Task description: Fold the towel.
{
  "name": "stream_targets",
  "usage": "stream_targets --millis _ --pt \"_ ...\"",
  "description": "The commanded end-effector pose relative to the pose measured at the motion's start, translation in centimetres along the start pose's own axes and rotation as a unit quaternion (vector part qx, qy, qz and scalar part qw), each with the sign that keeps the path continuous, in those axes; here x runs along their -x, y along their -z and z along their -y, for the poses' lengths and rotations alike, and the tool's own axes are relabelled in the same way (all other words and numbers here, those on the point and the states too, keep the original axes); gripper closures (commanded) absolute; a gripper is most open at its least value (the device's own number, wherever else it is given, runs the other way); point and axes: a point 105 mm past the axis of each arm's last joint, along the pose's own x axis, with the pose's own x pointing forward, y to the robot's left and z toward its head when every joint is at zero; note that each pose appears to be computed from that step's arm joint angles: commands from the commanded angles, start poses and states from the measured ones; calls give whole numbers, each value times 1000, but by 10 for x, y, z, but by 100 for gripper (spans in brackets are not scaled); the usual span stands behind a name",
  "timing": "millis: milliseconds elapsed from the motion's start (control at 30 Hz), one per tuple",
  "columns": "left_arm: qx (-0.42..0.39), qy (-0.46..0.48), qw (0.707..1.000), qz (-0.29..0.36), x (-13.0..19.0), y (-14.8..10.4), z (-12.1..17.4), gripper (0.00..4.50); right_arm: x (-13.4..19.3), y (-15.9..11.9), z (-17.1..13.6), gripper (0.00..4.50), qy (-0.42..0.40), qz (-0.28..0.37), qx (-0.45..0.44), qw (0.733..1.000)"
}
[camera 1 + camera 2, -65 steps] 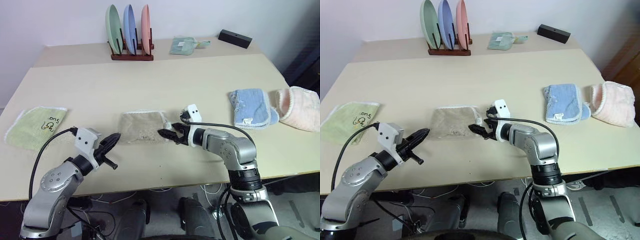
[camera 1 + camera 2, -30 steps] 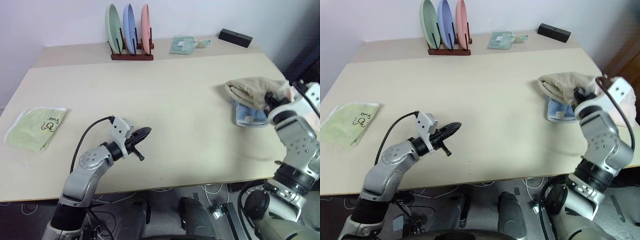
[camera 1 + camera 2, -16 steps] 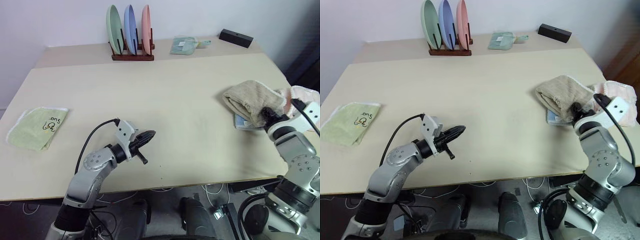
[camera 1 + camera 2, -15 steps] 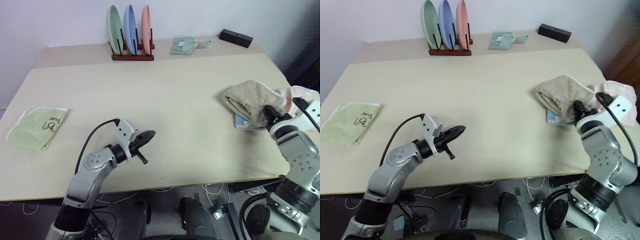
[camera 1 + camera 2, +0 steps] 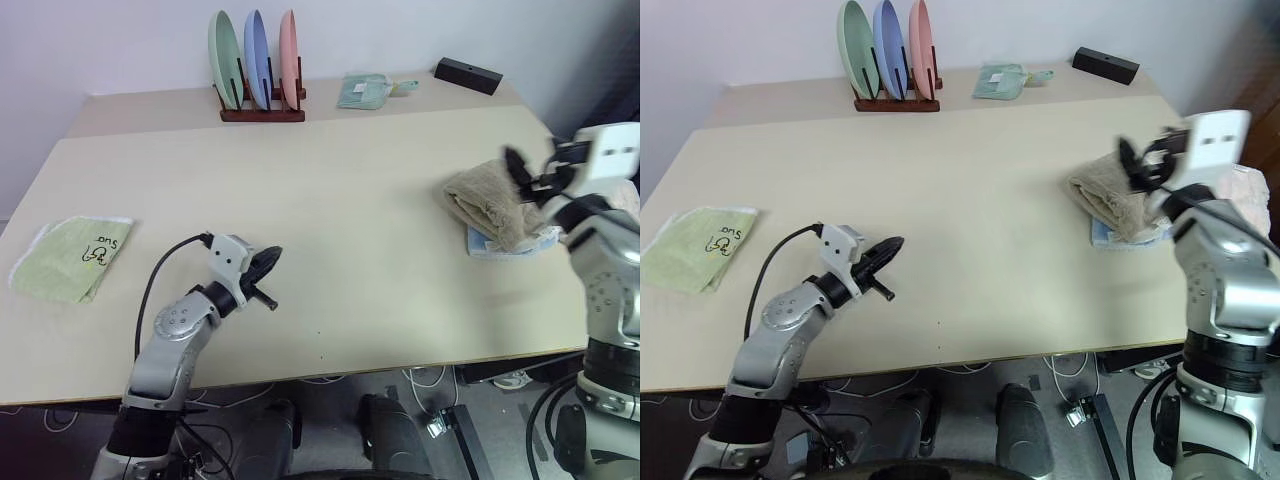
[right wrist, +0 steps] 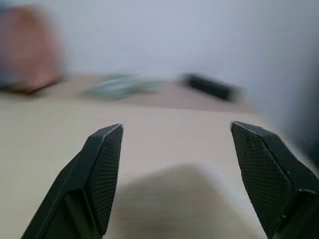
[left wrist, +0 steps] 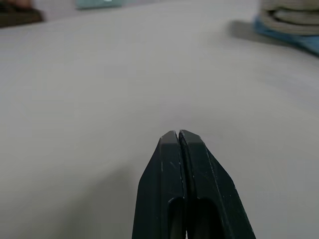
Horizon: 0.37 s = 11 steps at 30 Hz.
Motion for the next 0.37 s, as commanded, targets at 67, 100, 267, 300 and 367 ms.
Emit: stream_targets --millis 67,100,267,300,367 --pt "-30 -63 998 5 21 -4 -22 450 -1 12 -64 102 -190 -14 13 982" --pt "-30 -73 997 5 26 -4 -24 450 -1 17 -72 102 -213 -22 11 977" --pt "-35 -98 995 -2 43 -2 -24 450 -5 35 -87 102 -270 -48 13 961" --pt "-37 -101 994 -3 45 -2 -23 450 -6 37 -90 102 -282 -50 14 958" --pt "-38 -106 994 -4 49 -2 -22 450 -8 42 -94 102 -298 -55 18 953"
